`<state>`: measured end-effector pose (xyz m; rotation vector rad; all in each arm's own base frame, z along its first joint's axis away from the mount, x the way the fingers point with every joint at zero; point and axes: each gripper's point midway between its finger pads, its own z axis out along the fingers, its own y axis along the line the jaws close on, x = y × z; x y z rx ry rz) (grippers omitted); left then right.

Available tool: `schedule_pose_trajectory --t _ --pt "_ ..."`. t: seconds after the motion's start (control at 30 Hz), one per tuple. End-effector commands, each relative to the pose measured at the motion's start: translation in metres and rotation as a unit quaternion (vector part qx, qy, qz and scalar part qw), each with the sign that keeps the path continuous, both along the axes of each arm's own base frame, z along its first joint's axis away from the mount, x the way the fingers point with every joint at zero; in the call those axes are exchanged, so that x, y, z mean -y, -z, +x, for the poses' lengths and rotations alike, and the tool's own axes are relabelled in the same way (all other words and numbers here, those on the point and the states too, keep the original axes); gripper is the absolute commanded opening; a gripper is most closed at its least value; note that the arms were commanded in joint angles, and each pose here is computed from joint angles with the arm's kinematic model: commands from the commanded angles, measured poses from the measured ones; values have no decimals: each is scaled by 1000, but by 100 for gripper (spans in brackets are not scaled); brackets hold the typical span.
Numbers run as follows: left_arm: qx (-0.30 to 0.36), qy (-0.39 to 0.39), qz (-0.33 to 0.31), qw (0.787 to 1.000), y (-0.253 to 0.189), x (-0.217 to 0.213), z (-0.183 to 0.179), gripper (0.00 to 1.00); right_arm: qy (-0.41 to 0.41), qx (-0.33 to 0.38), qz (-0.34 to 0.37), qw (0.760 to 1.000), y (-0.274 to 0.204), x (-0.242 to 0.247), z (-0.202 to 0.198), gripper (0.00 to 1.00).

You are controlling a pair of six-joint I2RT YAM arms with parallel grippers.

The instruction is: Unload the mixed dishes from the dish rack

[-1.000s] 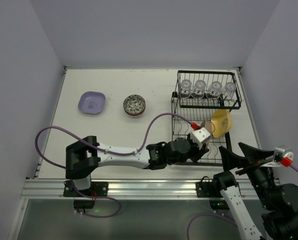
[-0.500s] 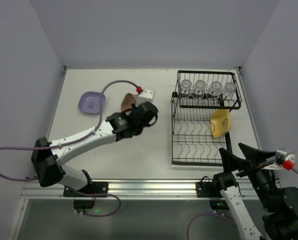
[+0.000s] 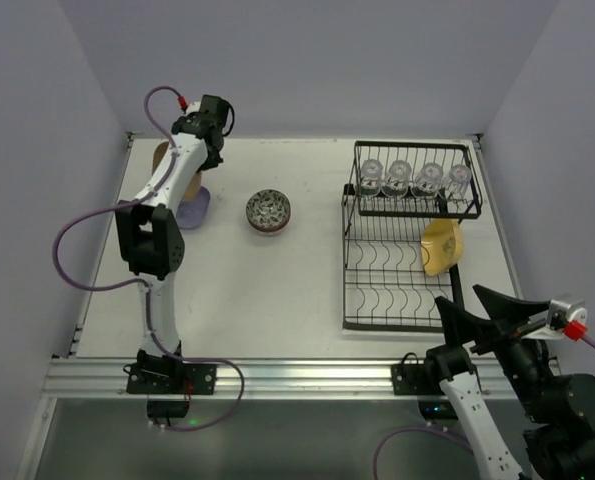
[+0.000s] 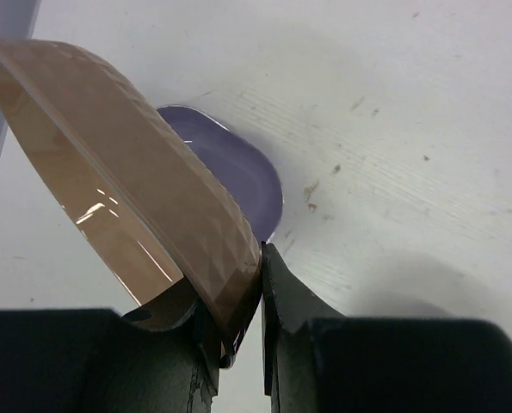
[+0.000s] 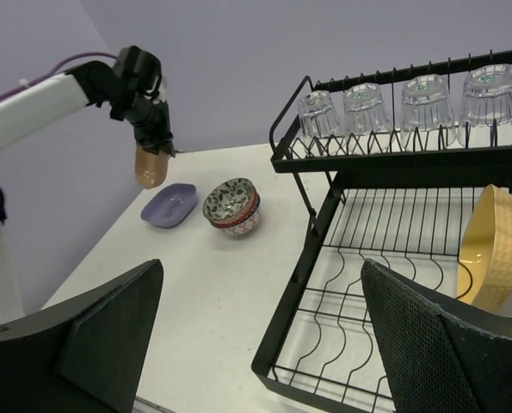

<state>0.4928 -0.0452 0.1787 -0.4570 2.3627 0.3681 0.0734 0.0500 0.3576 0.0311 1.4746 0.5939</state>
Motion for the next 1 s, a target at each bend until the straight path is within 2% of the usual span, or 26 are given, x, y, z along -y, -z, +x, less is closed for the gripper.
schedule_pose_trajectory --t 0.0,0.13,0.4,0.63,0.87,0.97 --pt "-64 -4 6 998 5 -13 -7 0 -16 24 3 1000 -8 -5 -3 99" --pt "-80 -12 10 997 21 -25 4 0 -13 21 -1 1000 -5 -5 1 99" --pt "-143 5 22 990 61 -34 -14 1 -19 21 -1 1000 -1 -8 3 99" --pt "-138 16 21 990 69 -32 -12 11 -21 21 5 1000 1 -8 2 99" --pt "-129 10 9 992 79 -28 -4 18 -16 20 6 1000 0 -5 -3 99" --pt "-142 9 12 990 91 -29 -6 24 -11 21 2 1000 -1 -2 -5 99"
